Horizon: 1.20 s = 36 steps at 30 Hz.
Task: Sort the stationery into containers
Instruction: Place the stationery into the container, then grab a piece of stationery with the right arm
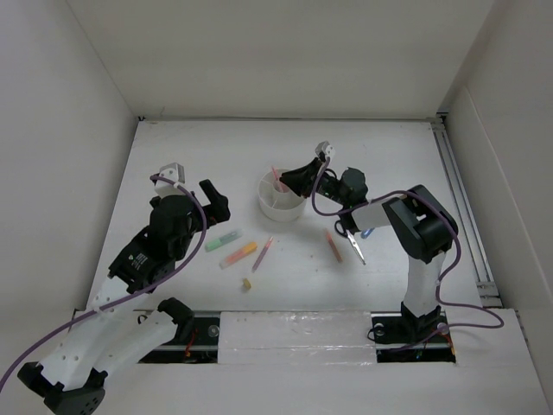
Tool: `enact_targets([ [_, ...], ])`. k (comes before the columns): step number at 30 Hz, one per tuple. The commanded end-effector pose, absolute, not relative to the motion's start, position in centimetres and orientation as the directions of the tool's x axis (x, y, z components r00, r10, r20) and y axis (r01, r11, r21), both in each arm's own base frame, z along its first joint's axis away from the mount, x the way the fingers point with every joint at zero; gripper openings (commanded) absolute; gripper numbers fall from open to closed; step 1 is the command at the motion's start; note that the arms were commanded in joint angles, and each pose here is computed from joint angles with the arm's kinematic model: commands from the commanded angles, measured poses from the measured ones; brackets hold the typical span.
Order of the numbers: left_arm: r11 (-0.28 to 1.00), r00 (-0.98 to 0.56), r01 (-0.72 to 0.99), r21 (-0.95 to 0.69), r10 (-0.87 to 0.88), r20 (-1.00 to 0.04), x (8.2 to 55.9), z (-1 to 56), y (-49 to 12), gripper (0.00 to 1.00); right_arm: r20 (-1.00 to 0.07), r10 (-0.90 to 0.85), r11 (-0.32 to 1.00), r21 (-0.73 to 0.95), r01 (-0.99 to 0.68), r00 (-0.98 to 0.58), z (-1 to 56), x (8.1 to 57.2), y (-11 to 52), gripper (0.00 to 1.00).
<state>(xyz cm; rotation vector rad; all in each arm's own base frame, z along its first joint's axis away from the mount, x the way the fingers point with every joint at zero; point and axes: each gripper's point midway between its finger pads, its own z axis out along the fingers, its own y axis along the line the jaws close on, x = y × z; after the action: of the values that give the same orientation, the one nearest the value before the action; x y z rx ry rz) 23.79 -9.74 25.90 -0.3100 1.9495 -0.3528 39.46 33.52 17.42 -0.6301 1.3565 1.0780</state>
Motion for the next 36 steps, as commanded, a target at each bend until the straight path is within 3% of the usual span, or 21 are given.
enact_targets([
  [1,0.915,-0.346,-0.023,-0.403,-0.385,-0.855,24.0,27.7,-9.8,0.99,-0.945,0.325,0.384,0.111,-0.917,0.021,21.4,38.7,33.6,0.29],
  [6,0.915,-0.346,-0.023,-0.403,-0.385,-0.855,24.0,27.7,-9.8,0.99,-0.936,0.35,0.378,0.097,-0.921,0.045,23.1,37.8,33.5,0.38],
  [11,0.916,-0.34,-0.032,-0.399,-0.386,-0.858,24.0,27.7,-9.6,0.99,-0.911,0.397,0.389,0.053,-0.92,0.115,28.5,34.8,33.6,1.0],
  [15,0.914,-0.342,-0.063,-0.4,-0.396,-0.852,24.3,27.5,-9.4,0.99,-0.93,0.337,0.536,0.063,-0.842,0.145,30.4,33.6,33.5,1.0],
  [18,0.915,-0.337,-0.07,-0.397,-0.397,-0.854,24.3,27.5,-9.3,0.99,-0.937,0.315,0.718,0.133,-0.683,0.149,32.8,34.1,32.9,1.0],
  [19,0.916,-0.331,-0.078,-0.395,-0.397,-0.856,24.4,27.5,-9.1,0.99,-0.969,0.239,0.807,0.162,-0.567,0.064,30.3,35.0,32.2,1.0],
  [21,0.918,-0.338,-0.081,-0.389,-0.393,-0.855,24.3,27.4,-9.0,0.99,-0.974,0.228,0.845,0.199,-0.496,-0.002,31.2,35.6,31.9,1.0],
  [22,0.918,-0.331,-0.091,-0.386,-0.393,-0.858,24.3,27.4,-8.8,0.99,-0.984,0.138,0.869,0.173,-0.463,-0.11,28.2,35.2,31.8,0.98],
  [25,0.915,-0.324,-0.102,-0.391,-0.402,-0.856,24.2,27.5,-8.5,0.99,-0.962,0.145,0.882,0.231,-0.41,-0.232,26.8,34.0,30.4,0.98],
  [27,0.915,-0.324,-0.102,-0.391,-0.402,-0.856,24.2,27.5,-8.5,0.99,-0.924,0.091,0.877,0.251,-0.41,-0.37,22.4,32.5,28.8,0.94],
  [30,0.913,-0.318,-0.099,-0.396,-0.406,-0.857,24.0,27.7,-8.4,0.99,-0.886,0.113,0.853,0.319,-0.413,-0.449,19.3,29.4,27.0,0.9],
  [36,0.909,-0.331,-0.068,-0.412,-0.41,-0.85,24.0,27.8,-9.1,0.99,-0.875,0.127,0.863,0.33,-0.384,-0.467,18.8,27.0,23.8,0.82],
])
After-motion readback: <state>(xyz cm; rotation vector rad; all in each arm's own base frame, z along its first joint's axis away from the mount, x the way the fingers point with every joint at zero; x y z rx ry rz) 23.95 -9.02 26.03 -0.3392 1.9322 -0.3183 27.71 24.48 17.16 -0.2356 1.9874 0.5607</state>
